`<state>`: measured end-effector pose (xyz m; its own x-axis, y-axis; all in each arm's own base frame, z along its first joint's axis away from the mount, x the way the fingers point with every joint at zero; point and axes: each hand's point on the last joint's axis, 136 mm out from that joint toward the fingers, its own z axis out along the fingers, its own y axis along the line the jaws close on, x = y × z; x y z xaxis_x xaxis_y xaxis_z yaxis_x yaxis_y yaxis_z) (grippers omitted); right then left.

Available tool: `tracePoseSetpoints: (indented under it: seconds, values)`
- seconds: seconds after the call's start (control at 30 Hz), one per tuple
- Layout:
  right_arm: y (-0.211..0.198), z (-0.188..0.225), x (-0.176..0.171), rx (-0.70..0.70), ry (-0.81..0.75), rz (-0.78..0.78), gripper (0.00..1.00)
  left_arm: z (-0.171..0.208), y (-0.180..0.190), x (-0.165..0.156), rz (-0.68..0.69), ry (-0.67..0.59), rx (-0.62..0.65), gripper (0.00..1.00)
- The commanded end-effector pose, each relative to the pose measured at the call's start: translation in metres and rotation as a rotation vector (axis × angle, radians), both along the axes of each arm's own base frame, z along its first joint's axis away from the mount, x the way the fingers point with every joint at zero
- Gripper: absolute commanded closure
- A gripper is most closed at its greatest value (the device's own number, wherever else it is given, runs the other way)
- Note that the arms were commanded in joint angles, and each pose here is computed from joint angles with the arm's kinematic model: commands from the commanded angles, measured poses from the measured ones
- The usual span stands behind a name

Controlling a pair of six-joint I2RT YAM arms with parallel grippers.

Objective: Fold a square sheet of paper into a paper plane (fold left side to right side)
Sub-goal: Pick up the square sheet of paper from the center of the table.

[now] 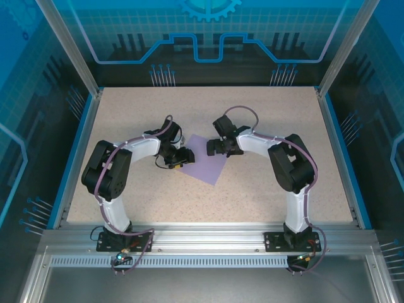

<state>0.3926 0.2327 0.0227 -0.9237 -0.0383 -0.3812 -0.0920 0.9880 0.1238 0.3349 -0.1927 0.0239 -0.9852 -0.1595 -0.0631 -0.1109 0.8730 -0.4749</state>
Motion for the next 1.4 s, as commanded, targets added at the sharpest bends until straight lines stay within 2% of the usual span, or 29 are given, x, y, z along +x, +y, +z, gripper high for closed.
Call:
tracePoseSetpoints:
  seconds: [0.0, 0.33, 0.6, 0.97, 1.23, 1.37]
  values:
    - [0.014, -0.008, -0.015, 0.015, 0.064, 0.029, 0.00, -0.020, 0.003, -0.014, -0.005, 0.062, 0.002, 0.43]
    - [0.030, 0.000, -0.030, 0.021, 0.068, 0.076, 0.00, -0.015, 0.001, -0.013, 0.000, 0.054, -0.011, 0.43]
    - [0.038, 0.012, -0.037, 0.040, 0.055, 0.119, 0.12, -0.009, -0.005, -0.011, 0.000, 0.040, -0.054, 0.43]
    - [0.045, 0.022, -0.036, 0.074, 0.037, 0.155, 0.45, 0.005, -0.013, -0.008, -0.005, 0.005, -0.111, 0.43]
    - [0.049, 0.033, -0.034, 0.137, 0.011, 0.206, 0.68, 0.044, 0.007, 0.004, 0.044, -0.122, -0.144, 0.37]
    - [0.050, 0.041, -0.034, 0.175, -0.017, 0.250, 0.73, 0.068, 0.022, 0.009, 0.075, -0.220, -0.170, 0.33]
